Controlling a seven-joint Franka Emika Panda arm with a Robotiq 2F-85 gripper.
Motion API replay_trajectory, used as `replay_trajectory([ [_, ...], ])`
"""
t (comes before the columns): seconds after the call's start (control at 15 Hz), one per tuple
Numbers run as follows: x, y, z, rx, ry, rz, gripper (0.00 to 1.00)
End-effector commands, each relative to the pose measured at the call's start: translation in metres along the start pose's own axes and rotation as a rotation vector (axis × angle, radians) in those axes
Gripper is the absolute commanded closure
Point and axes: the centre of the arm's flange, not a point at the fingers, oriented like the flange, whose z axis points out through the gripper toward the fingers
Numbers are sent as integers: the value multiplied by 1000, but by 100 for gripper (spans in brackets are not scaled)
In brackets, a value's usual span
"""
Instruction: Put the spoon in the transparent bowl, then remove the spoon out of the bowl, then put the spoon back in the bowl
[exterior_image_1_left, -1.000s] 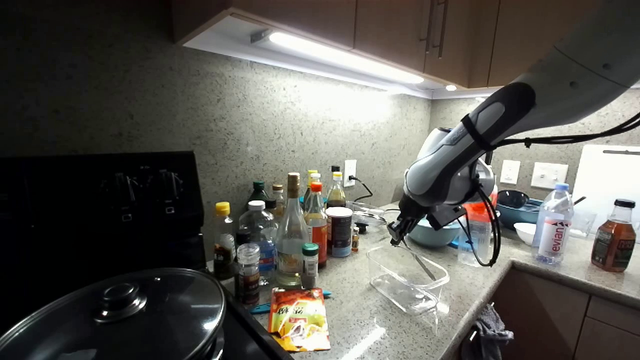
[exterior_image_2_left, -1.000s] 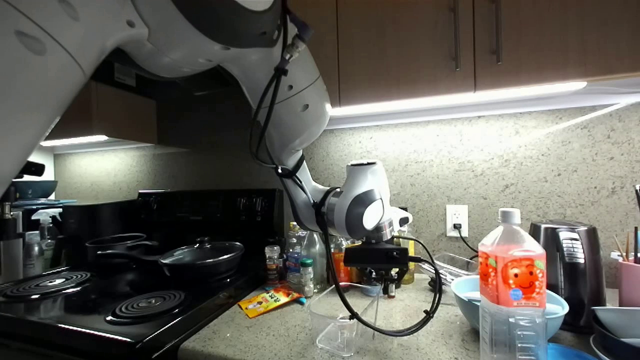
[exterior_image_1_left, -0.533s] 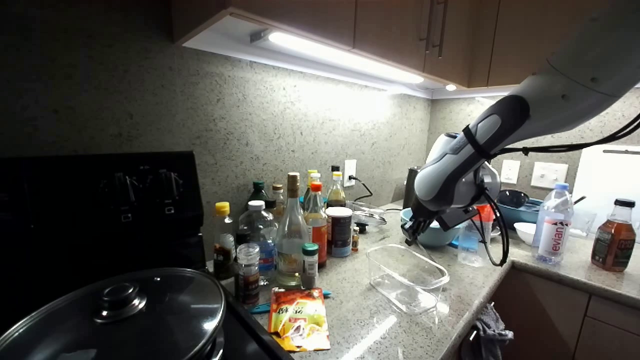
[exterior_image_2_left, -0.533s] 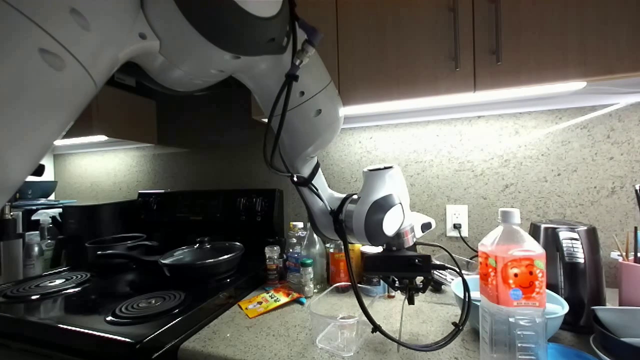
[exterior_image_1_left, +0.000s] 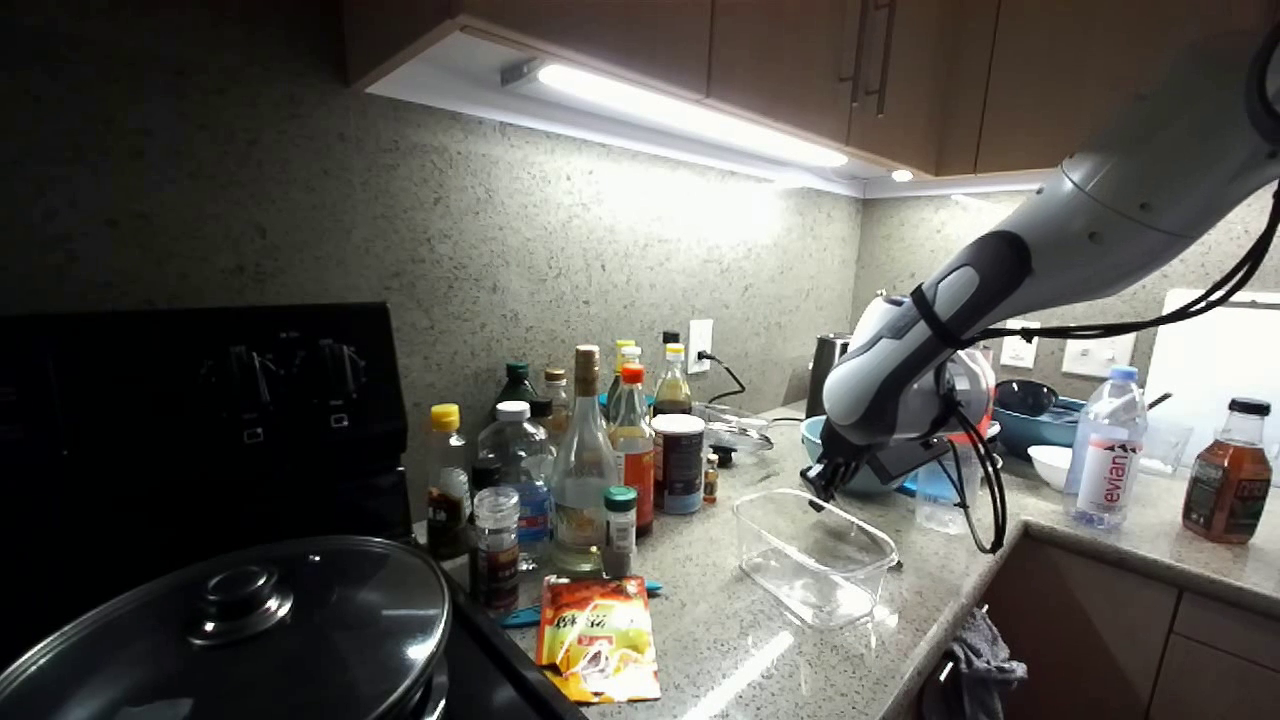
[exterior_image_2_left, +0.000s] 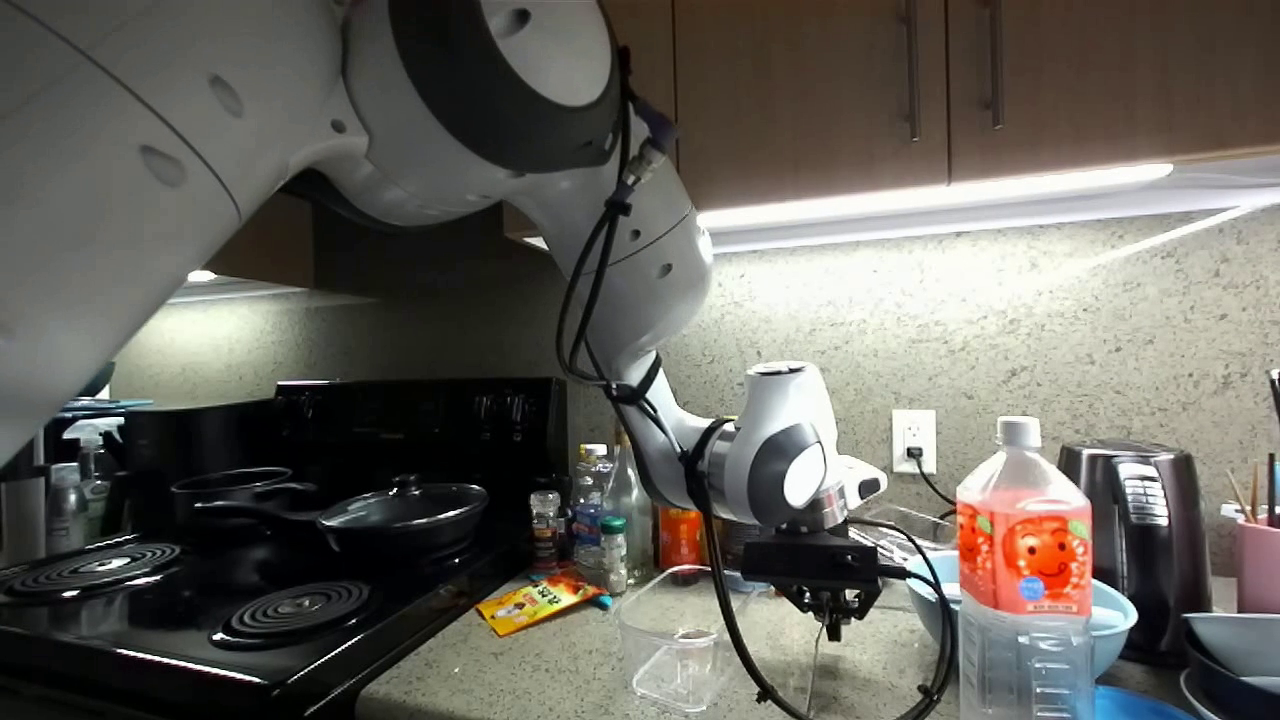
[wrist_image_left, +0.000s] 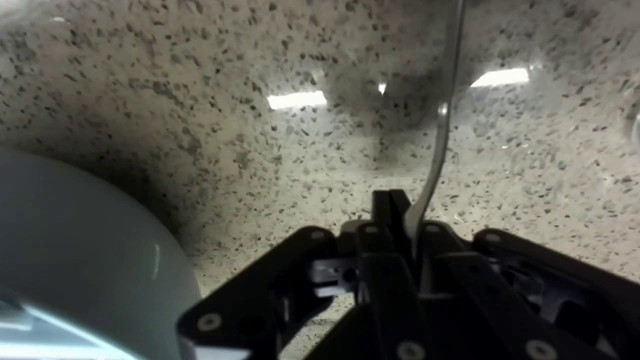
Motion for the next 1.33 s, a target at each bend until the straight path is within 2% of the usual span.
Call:
replay_trajectory([
  [0.0,5,3,16,36,1,2,99],
  [0.33,6,-2,24,51,-2,-6,99],
  [0.4,7,-2,24,52,-2,-4,71],
  [0.53,7,-2,23,51,2,-2,64],
  [0.8,8,-9,16,51,19,-8,38],
  [1.2,8,-51,-35,52,84,-66,0],
  [1.27,8,-56,-44,46,97,-74,0],
])
